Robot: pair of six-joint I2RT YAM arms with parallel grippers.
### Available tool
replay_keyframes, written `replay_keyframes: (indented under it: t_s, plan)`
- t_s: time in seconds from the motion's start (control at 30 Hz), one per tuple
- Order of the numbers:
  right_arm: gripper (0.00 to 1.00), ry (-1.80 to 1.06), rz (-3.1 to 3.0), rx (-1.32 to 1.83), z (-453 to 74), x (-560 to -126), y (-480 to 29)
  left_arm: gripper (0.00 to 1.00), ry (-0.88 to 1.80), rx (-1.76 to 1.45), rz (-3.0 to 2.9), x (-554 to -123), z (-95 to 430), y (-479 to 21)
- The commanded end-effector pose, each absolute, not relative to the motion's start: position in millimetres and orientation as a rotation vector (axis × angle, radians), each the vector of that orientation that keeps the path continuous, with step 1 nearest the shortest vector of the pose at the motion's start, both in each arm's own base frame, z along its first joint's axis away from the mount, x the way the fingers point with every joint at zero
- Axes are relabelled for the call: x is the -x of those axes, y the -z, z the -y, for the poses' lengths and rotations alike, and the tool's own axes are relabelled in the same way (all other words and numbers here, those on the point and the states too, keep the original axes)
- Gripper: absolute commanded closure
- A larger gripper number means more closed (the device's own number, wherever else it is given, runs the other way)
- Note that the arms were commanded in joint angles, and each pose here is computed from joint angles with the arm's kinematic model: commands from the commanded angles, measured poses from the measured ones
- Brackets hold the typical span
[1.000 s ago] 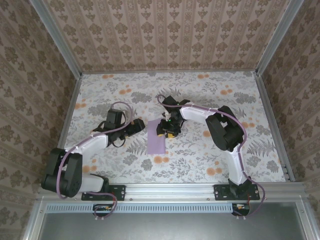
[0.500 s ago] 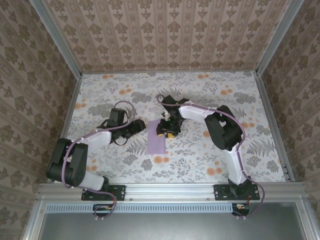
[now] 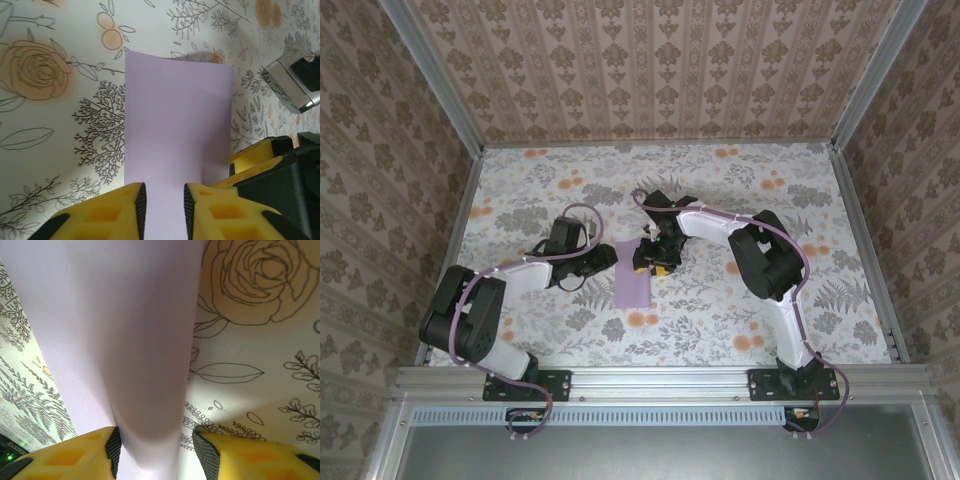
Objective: Fold a paper plane with a square sheet of paper (pick it up from the middle)
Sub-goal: Fold the square sheet of paper in half at the center of the table.
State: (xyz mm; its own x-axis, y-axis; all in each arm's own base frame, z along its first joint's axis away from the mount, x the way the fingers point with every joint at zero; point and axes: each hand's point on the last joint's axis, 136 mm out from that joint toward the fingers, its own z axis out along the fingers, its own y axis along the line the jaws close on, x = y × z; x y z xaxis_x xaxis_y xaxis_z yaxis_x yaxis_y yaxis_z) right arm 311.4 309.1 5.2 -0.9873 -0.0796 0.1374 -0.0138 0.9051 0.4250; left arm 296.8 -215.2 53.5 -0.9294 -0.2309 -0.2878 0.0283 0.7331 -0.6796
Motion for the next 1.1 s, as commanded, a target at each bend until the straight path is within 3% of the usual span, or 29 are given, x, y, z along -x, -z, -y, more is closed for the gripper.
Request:
replay_keyframes:
  t_s: [0.0, 0.63, 1.07]
  plan:
    - [0.47, 0.033, 2.862, -0.059, -226, -272, 119, 0.76, 1.071, 0.133, -2.553, -305, 227, -61]
    - [0.47, -0.005, 2.851, -0.066, -222, -270, 122, 0.95, 1.066, 0.114, -2.685, -294, 249, -35]
    - [0.47, -0.022, 2.85, -0.061, -221, -269, 122, 1.0, 0.98, 0.157, -2.769, -286, 239, -16]
